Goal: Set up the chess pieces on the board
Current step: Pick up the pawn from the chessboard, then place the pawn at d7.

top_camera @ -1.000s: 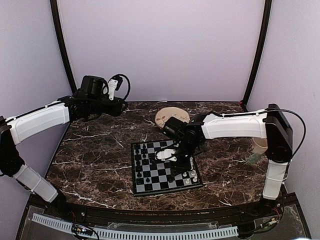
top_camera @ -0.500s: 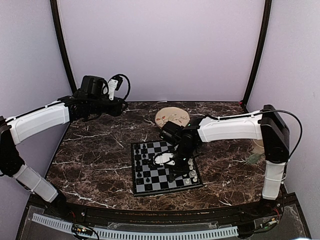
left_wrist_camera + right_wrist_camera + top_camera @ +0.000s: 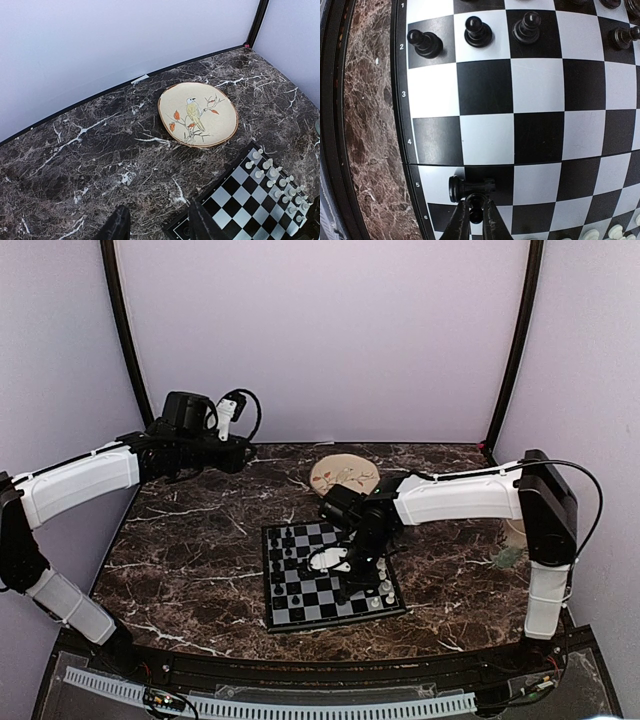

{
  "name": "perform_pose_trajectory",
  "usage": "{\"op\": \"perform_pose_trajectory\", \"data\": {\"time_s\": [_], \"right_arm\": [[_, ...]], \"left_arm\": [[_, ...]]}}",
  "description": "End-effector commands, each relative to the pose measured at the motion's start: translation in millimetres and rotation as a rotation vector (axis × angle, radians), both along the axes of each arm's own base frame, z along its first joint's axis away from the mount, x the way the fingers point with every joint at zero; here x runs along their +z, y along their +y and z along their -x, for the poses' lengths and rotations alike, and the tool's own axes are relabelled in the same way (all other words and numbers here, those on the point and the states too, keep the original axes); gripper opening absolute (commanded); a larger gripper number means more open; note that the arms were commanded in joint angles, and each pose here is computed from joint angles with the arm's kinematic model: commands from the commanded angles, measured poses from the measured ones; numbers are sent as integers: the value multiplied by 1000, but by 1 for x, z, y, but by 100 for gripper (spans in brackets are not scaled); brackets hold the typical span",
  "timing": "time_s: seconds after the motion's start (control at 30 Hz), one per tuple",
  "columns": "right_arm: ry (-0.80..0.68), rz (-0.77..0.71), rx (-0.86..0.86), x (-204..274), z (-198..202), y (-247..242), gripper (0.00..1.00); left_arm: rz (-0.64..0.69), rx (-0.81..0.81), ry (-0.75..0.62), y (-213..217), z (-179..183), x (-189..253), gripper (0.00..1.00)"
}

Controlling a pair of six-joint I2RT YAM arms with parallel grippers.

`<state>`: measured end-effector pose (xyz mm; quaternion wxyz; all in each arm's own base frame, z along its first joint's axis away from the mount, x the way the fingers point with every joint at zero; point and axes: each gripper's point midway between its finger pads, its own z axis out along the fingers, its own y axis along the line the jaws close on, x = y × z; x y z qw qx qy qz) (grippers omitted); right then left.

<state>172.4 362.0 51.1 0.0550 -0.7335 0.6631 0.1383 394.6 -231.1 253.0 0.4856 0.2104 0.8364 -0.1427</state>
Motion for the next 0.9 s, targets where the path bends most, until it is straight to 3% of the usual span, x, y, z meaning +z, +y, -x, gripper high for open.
{"op": "perform_pose_trajectory", "data": {"time_s": [0.0,0.57,0.87], "right_arm": [[-21,34,0,-7,-2,-1,9],[-142,-16,-56,3,-44,35,5],[-79,-76,-46,8,-47,70,5]], "left_arm": [[1,-13,13,-2,2,-3,42],[4,-18,15,-3,3,-2,42],[6,-19,11,-3,4,0,42]]}}
